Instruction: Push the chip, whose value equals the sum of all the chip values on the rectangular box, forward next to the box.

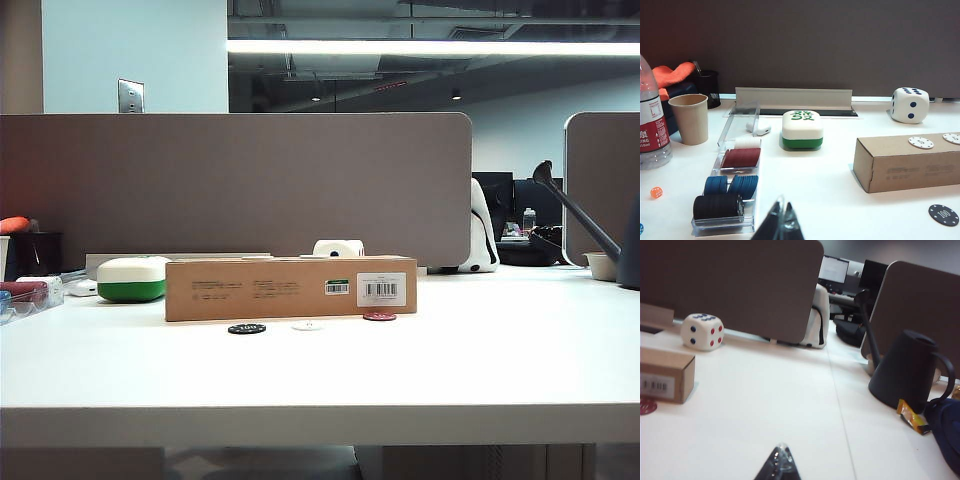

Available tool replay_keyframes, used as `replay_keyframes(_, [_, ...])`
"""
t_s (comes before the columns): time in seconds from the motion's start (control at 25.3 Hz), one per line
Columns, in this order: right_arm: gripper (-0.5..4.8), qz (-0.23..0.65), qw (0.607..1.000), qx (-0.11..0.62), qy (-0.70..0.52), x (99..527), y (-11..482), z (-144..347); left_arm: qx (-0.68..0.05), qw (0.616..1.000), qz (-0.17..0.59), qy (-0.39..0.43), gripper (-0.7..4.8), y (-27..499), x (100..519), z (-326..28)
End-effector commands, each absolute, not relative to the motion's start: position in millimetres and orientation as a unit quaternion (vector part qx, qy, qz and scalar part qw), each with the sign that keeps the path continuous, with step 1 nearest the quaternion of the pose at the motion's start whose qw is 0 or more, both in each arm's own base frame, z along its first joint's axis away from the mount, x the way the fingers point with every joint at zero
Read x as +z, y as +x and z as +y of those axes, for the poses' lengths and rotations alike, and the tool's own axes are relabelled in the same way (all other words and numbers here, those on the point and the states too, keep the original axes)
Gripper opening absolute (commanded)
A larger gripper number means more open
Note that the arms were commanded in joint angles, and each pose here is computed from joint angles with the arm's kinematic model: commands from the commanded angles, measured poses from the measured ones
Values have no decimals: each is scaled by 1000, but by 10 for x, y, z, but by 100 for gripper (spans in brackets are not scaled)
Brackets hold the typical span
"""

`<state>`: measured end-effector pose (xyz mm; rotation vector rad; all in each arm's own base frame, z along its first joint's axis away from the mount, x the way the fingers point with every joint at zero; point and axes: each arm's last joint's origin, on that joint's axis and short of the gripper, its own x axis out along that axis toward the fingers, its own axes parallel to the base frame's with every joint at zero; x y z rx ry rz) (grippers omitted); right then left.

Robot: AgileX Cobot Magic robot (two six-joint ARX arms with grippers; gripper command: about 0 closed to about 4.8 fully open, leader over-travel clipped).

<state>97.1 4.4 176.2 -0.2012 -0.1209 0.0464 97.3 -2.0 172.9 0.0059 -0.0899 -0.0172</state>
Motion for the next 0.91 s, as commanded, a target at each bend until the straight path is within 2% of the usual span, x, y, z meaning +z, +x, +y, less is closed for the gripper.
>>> replay_keyframes(0.04, [-5, -74, 995, -1, -59, 1782, 963, 30, -10, 999, -51, 3, -5, 969, 1753, -22])
replay_keyframes(0.24, [-4, -67, 998, -3, -9, 1768, 965, 30, -10, 999, -47, 3, -5, 970, 1744, -22])
replay_keyframes(0.47, [-4, -26, 1000, -5, -11, 1689, 973, 27, -10, 999, -47, 3, -5, 970, 1744, -22])
replay_keyframes(0.91, [-4, -44, 999, -18, -11, 1724, 971, 2, -10, 999, -46, 3, -5, 970, 1743, -22])
